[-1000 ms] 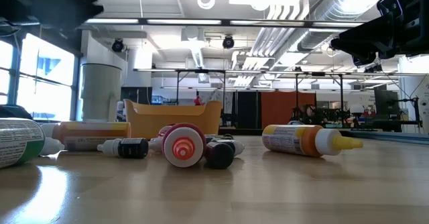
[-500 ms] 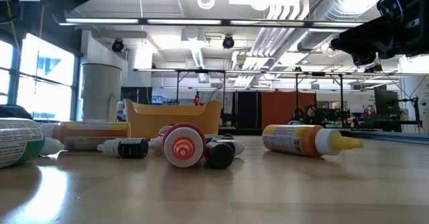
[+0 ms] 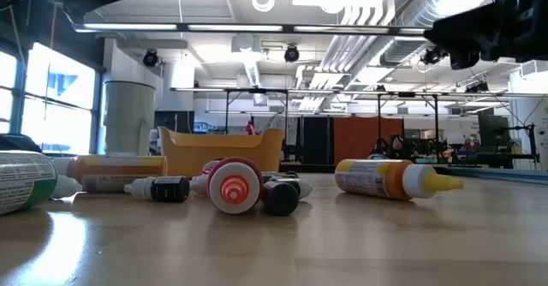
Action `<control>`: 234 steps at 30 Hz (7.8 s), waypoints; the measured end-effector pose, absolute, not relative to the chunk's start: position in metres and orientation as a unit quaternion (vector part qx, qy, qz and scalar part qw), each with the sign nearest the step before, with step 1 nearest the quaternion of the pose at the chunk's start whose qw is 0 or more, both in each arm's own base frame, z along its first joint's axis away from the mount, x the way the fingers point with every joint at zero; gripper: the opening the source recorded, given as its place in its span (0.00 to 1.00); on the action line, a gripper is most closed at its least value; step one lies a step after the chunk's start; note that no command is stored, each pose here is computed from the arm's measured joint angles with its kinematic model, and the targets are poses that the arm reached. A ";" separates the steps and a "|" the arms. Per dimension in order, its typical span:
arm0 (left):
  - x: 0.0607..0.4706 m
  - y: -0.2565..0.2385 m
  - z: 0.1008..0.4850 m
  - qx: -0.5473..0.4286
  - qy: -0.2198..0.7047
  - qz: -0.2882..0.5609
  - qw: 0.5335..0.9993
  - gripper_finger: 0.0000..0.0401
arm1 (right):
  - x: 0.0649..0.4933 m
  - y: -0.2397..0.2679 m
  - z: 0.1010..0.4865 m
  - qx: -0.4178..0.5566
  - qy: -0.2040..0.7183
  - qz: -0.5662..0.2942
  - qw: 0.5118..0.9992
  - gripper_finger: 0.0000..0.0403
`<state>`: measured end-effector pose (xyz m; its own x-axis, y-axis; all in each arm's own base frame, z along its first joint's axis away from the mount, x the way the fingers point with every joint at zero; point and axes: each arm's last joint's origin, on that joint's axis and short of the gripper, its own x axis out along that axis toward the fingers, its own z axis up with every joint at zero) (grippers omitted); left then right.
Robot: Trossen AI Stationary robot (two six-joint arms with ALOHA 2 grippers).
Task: Pick & Place food coloring
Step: Put the large red food coloring bottle into the yellow bin
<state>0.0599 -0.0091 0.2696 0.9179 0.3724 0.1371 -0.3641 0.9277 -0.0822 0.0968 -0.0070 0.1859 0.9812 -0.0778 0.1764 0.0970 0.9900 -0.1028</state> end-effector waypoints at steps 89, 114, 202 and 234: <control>0.116 -0.042 0.283 0.092 0.122 0.206 0.966 0.46 | 0.454 0.038 0.179 -0.327 0.404 0.248 0.818 0.47; 0.117 -0.042 0.283 0.092 0.123 0.205 0.967 0.46 | 0.475 0.035 0.157 -0.426 0.432 0.303 0.735 0.47; 0.116 -0.042 0.283 0.092 0.123 0.205 0.967 0.46 | 0.463 0.045 0.156 -0.537 0.450 0.189 0.688 0.33; 0.116 -0.042 0.283 0.092 0.123 0.205 0.967 0.46 | 0.450 -0.149 0.227 -0.082 0.288 0.068 0.952 0.31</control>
